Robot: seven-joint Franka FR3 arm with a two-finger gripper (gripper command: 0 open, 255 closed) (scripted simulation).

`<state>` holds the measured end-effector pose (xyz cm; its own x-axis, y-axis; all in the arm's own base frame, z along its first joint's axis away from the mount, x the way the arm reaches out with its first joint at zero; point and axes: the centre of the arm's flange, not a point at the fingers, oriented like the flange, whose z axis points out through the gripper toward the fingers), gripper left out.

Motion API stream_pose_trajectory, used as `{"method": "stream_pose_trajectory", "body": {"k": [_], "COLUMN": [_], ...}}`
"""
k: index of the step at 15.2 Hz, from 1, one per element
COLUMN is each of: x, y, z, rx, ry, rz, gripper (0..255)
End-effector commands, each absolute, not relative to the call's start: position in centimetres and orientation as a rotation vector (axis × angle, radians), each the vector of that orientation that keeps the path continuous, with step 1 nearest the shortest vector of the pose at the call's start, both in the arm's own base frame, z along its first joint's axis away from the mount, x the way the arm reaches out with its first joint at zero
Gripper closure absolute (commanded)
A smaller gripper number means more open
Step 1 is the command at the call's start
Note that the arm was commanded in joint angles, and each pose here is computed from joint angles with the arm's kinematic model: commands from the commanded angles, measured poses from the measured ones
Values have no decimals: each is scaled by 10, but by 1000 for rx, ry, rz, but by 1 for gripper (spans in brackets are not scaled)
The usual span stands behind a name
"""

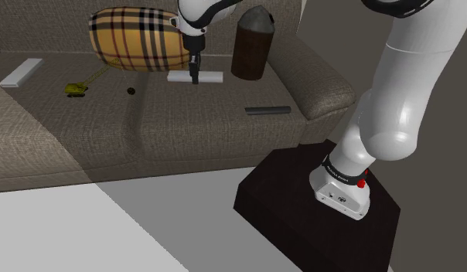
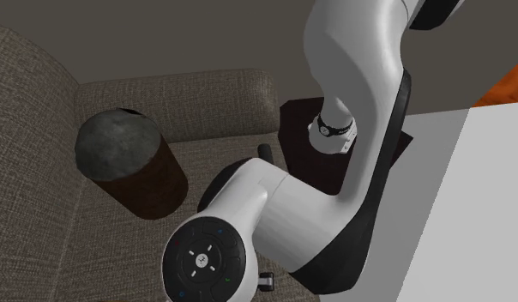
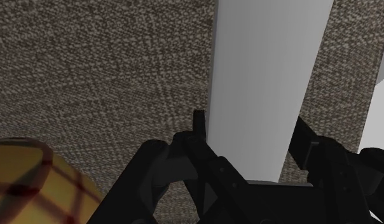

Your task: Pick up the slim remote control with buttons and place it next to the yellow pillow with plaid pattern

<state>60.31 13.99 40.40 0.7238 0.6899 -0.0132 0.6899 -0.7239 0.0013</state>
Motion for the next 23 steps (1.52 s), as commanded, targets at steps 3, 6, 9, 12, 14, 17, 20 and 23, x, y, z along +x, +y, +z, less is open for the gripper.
{"method": "stream_pose_trajectory", "body": {"k": [3,6,9,12,14,17,20,23], "x": [603,603,603,602,603,603,603,603], "y": [140,140,140,140,140,140,140,140], "z": [383,367,351,339,339,339,339,339], "rx": [2911,2911,2911,2911,2911,2911,2911,2911], "ry": [1165,1165,1165,1165,1165,1165,1165,1165], "rz": [-17,-17,-17,-17,-17,-17,-17,-17], "gripper": [255,255,255,255,255,255,0,0]}}
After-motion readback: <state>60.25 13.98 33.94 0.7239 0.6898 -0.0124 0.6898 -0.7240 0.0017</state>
